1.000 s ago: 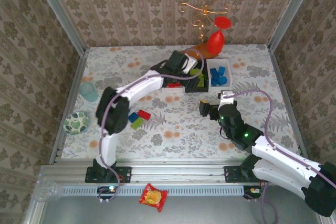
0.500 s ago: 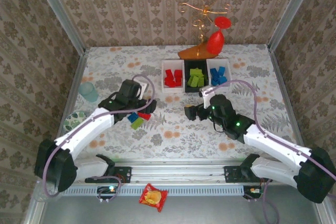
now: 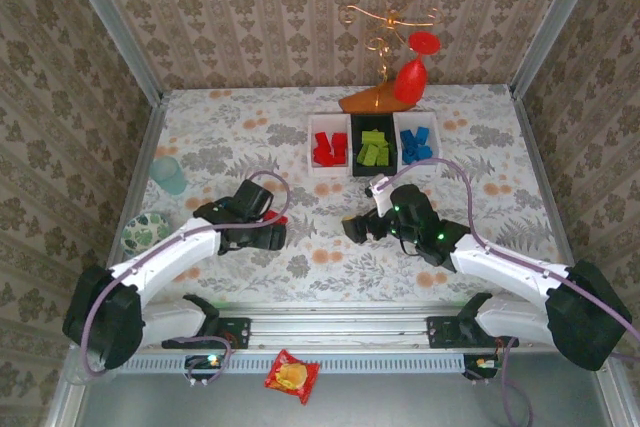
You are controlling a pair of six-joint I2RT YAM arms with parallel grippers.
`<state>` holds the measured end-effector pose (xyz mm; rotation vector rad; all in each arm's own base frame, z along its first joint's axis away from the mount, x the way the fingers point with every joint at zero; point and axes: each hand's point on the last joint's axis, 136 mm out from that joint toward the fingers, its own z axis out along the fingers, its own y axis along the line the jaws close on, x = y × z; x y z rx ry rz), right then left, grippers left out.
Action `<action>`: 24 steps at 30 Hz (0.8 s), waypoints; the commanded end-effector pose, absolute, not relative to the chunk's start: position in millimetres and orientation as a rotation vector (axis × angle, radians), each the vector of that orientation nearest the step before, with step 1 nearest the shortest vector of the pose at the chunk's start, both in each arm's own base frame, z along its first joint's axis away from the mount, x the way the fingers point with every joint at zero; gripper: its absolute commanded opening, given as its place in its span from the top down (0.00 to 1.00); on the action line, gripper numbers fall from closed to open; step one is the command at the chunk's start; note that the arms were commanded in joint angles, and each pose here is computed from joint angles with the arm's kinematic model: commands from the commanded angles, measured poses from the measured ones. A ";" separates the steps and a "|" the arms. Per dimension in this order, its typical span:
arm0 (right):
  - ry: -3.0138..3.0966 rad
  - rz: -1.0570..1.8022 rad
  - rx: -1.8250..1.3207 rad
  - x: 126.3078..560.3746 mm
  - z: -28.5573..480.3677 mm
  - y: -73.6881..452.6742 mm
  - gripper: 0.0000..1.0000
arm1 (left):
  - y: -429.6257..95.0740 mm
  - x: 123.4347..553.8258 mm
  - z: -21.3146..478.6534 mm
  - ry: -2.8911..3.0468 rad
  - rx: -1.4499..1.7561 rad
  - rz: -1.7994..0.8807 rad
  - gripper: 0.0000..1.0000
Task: Sort the legos into containers by color
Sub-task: Pick up the lego from the center of the table.
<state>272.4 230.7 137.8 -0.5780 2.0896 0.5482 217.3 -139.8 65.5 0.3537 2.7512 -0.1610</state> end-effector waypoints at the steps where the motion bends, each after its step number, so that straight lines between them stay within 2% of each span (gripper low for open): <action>1: 2.022 0.546 -0.547 276.0 153.8 229.7 0.00 | -137.7 209.8 53.9 2.818 0.356 -0.136 0.12; 6: 2.020 0.523 -0.527 275.0 153.5 222.9 0.00 | -131.3 215.6 42.5 2.844 0.337 -0.094 0.18; 14: 2.032 0.496 -0.510 276.9 150.7 218.6 0.00 | -136.1 227.1 23.7 2.859 0.313 -0.137 0.18; 21: 2.033 0.476 -0.499 277.7 150.4 215.2 0.00 | -150.5 225.7 21.4 2.851 0.419 -0.109 0.20; 24: 2.031 0.463 -0.488 278.6 151.0 212.6 0.00 | -158.1 222.5 21.1 2.832 0.450 -0.104 0.25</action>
